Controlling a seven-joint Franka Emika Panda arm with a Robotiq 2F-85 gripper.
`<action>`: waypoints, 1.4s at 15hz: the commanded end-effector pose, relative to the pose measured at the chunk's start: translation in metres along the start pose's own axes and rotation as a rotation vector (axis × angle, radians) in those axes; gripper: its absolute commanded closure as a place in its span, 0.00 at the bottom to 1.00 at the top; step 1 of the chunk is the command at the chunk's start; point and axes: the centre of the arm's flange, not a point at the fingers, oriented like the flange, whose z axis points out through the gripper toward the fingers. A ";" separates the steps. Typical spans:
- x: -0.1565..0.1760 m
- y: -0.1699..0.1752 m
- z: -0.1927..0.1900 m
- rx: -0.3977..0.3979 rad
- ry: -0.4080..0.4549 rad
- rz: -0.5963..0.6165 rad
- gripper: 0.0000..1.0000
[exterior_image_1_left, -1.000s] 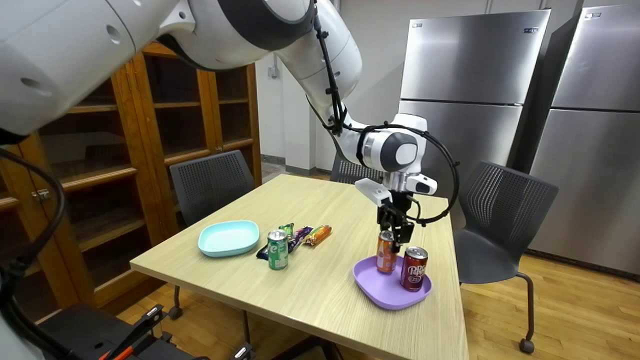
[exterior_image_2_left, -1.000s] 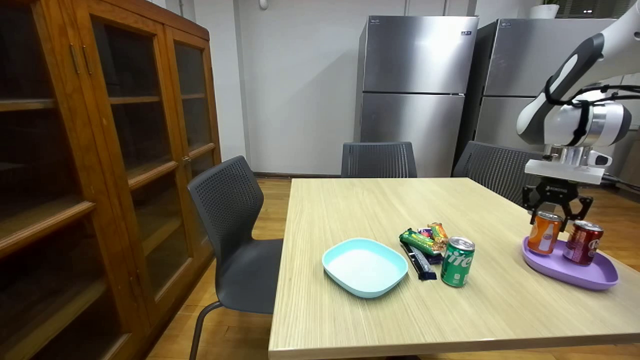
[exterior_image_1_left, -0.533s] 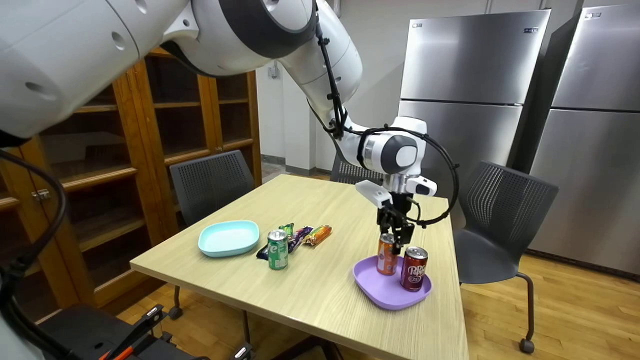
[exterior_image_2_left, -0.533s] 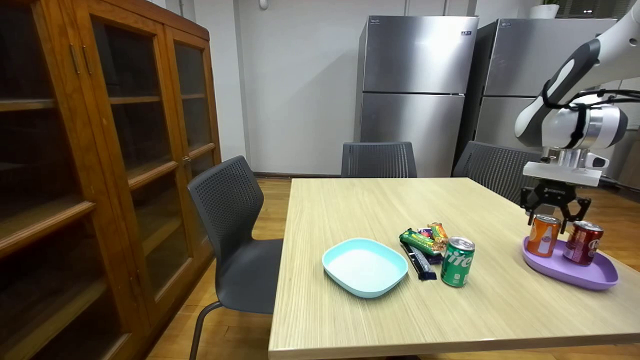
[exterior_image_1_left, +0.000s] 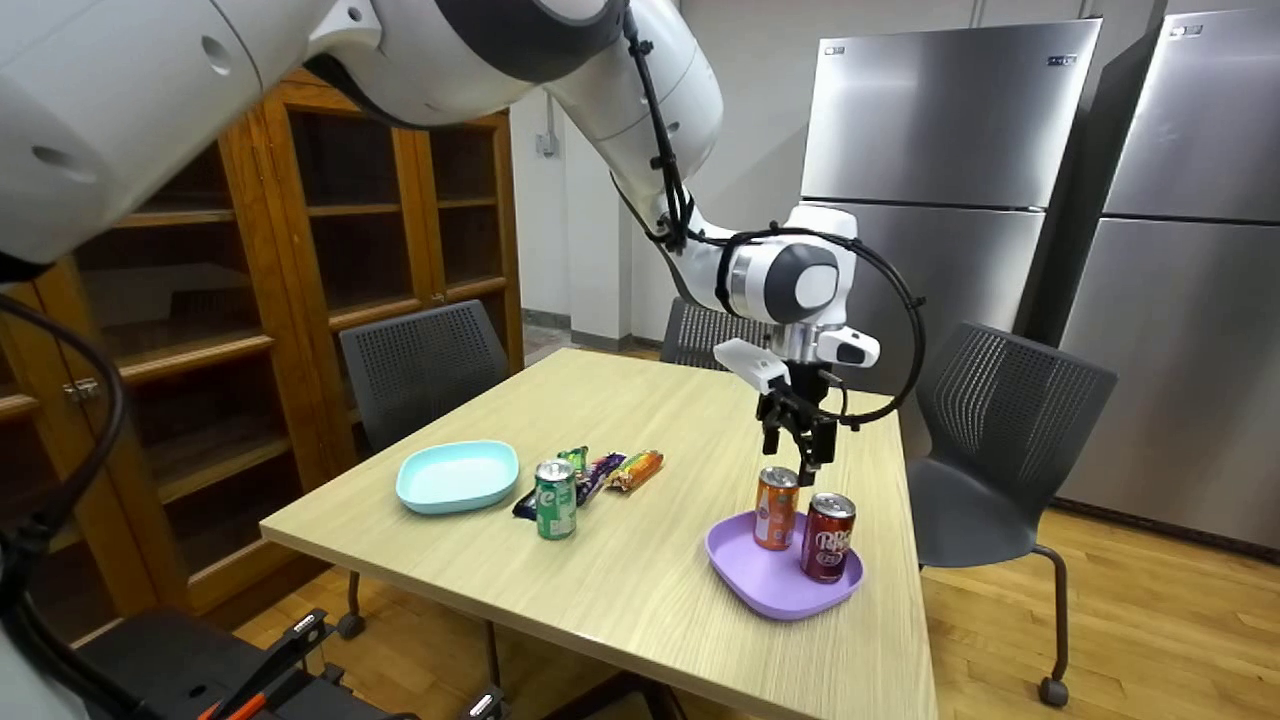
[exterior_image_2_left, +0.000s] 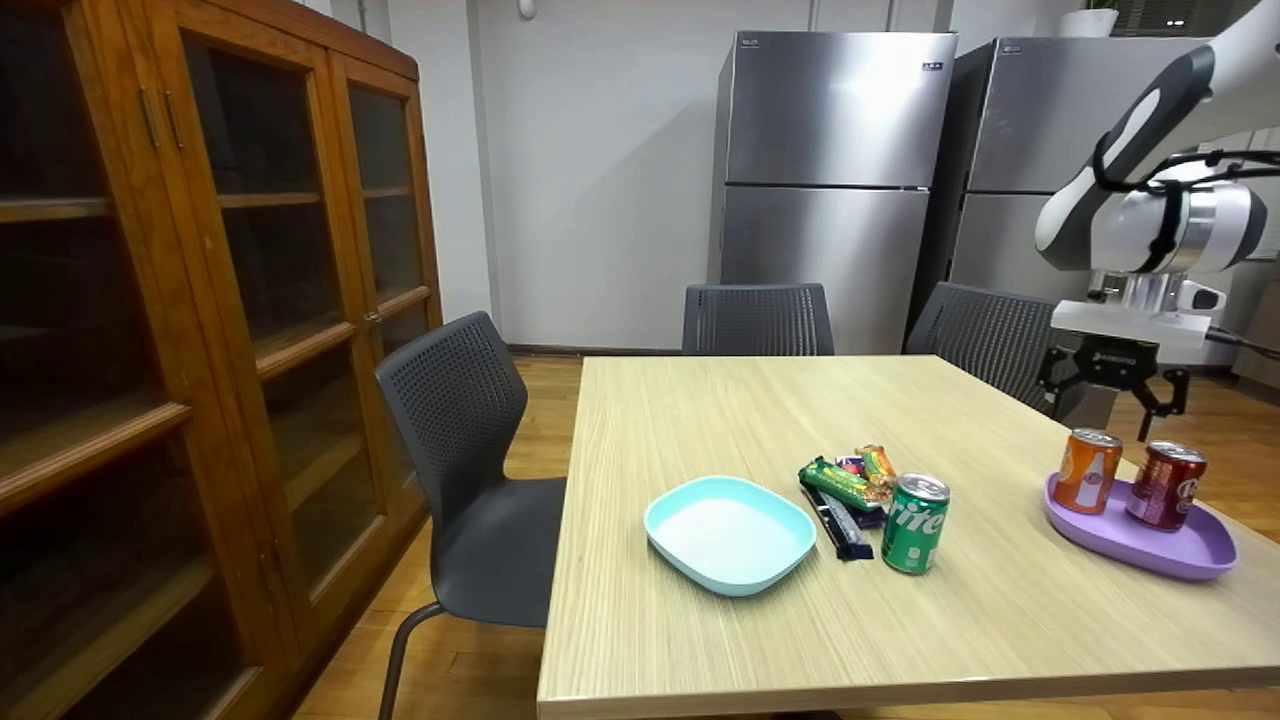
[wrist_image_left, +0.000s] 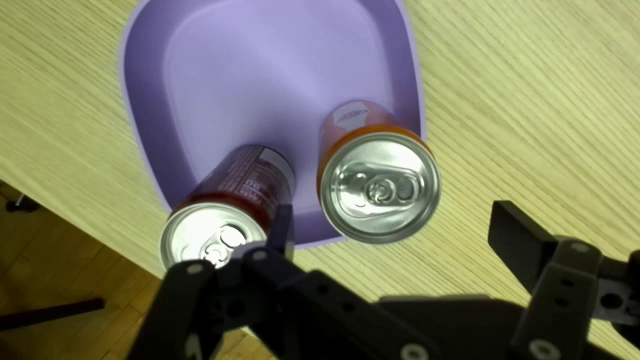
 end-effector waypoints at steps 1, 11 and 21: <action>-0.039 0.006 -0.036 0.000 0.030 -0.022 0.00; -0.172 -0.021 -0.046 0.015 0.048 -0.198 0.00; -0.292 -0.058 -0.031 0.026 0.012 -0.449 0.00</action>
